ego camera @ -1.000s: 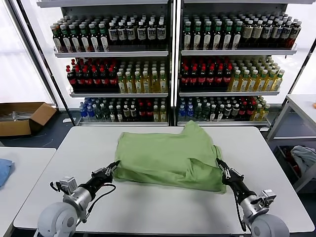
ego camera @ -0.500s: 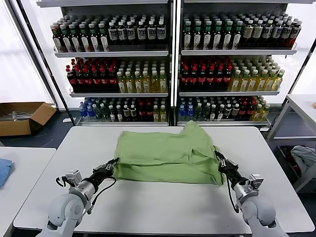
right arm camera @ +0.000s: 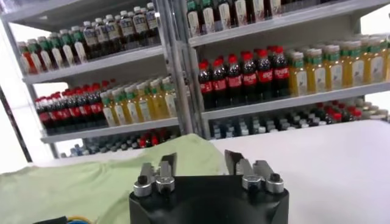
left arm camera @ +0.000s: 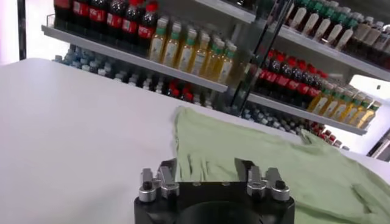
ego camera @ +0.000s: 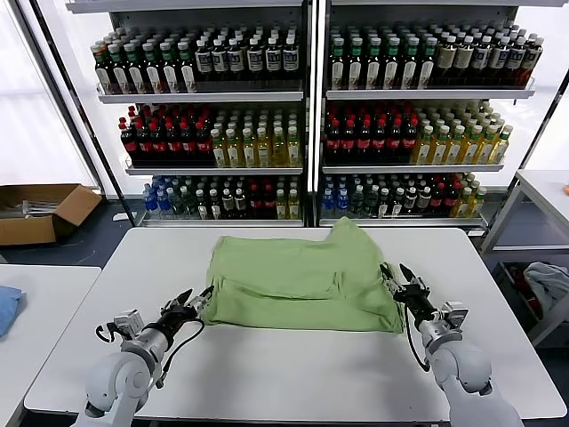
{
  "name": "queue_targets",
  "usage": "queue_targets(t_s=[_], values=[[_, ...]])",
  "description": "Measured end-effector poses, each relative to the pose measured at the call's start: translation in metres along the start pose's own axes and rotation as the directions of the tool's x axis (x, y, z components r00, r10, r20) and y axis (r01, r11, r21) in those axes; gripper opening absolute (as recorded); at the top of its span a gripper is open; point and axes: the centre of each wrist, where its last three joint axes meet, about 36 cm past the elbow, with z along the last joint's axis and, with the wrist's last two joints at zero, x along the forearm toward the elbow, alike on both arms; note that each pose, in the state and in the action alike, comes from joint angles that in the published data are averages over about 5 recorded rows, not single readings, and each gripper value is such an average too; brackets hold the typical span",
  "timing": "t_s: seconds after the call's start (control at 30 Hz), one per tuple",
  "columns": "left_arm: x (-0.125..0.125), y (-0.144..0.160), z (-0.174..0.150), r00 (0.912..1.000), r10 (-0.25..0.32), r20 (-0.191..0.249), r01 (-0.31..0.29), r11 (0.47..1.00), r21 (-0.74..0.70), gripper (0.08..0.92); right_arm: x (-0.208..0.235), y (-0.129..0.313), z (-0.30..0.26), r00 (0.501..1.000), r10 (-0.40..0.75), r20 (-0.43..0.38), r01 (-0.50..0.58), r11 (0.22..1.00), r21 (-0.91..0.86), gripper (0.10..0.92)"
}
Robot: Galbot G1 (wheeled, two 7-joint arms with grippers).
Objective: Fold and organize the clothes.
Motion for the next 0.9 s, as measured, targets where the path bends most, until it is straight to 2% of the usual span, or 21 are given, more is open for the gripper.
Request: queue_targets(t_s=[0.13,0.2,0.3,0.4,0.5,0.7,0.9], values=[[0.005,-0.005,0.009,0.9997,-0.013,-0.019,0.013,1.000,0.003,0.801,0.024,0.006,0.003,0.999,0.010,-0.043,-0.008,0.999,0.045,0.815],[0.006,-0.006,0.014,0.9993,-0.021,-0.029,0.022,1.000,0.004,0.816,0.036,0.010,0.006,0.998,0.012,-0.066,-0.008,0.998,0.062,0.821],[0.006,-0.007,0.019,0.9987,-0.032,-0.040,0.033,0.999,0.006,0.822,0.051,0.015,0.012,0.995,0.011,-0.104,-0.003,0.997,0.080,0.817],[0.006,-0.008,0.022,0.9980,-0.042,-0.049,0.042,0.999,0.007,0.817,0.061,0.021,0.018,0.990,0.010,-0.138,0.002,0.996,0.092,0.766],[0.004,-0.008,0.025,0.9972,-0.048,-0.057,0.048,0.999,0.009,0.764,0.068,0.026,0.022,0.986,0.010,-0.167,0.006,0.995,0.099,0.680],[0.001,-0.006,0.028,0.9961,-0.055,-0.068,0.056,0.998,0.013,0.593,0.072,0.036,0.031,0.978,0.010,-0.209,0.011,0.995,0.101,0.507],[0.000,-0.003,0.028,0.9957,-0.059,-0.071,0.060,0.998,0.013,0.420,0.072,0.040,0.032,0.976,0.011,-0.218,0.011,0.995,0.103,0.351]])
